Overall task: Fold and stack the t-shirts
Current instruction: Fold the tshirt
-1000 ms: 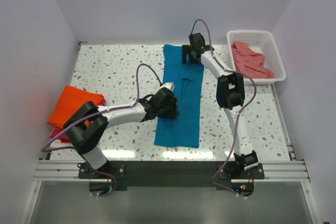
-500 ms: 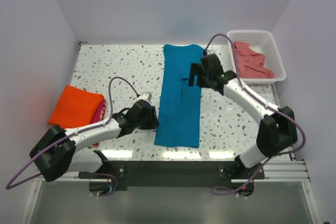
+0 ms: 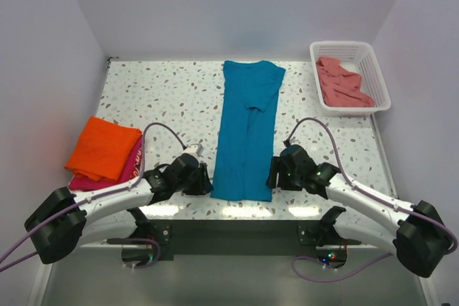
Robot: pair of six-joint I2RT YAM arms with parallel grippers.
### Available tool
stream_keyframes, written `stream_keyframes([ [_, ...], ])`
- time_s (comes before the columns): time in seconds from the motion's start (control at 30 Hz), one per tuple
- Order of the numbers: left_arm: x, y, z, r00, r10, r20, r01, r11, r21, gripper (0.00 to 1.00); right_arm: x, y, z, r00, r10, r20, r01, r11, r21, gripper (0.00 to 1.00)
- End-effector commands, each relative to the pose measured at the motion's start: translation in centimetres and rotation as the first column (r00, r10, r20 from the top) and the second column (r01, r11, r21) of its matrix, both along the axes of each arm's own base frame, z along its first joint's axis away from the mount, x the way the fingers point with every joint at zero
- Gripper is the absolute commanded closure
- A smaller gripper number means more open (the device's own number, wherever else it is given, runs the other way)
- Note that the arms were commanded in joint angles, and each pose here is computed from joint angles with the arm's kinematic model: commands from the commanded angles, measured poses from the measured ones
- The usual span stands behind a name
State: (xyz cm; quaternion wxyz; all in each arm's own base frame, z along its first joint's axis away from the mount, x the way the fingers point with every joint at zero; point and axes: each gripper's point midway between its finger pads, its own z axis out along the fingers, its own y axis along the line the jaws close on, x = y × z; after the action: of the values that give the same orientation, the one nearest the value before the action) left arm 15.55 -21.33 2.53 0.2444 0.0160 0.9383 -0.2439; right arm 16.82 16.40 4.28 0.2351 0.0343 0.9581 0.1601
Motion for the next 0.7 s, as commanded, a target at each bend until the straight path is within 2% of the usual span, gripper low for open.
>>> stream_keyframes([
  [0.0, -0.3, -1.0, 0.3, 1.000, -0.011, -0.006, 0.011, 0.999, -0.046, 0.55, -2.0, 1.3, -0.6, 0.998, -0.026, -0.063, 0.032, 0.995, 0.092, 0.35],
  [0.27, -1.2, -1.0, -1.2, 0.998, -0.036, -0.054, 0.036, 0.999, -0.017, 0.55, -4.2, 1.8, -2.4, 0.990, -0.045, -0.135, 0.063, 0.989, 0.133, 0.39],
  [0.4, -1.9, -0.7, -2.3, 0.995, -0.042, -0.088, 0.043, 0.999, 0.010, 0.55, -4.2, 2.1, -2.9, 0.988, -0.063, -0.143, 0.083, 0.986, 0.144, 0.44],
  [0.53, -2.4, -0.4, -2.8, 0.993, -0.037, -0.109, 0.040, 0.999, 0.023, 0.57, -4.5, 1.8, -3.6, 0.983, -0.074, -0.167, 0.096, 0.988, 0.124, 0.56],
  [0.67, -2.5, -0.5, -2.9, 0.992, -0.058, -0.109, 0.061, 0.998, 0.028, 0.59, -4.8, 1.5, -4.2, 0.982, -0.065, -0.178, 0.084, 0.992, 0.099, 0.56],
])
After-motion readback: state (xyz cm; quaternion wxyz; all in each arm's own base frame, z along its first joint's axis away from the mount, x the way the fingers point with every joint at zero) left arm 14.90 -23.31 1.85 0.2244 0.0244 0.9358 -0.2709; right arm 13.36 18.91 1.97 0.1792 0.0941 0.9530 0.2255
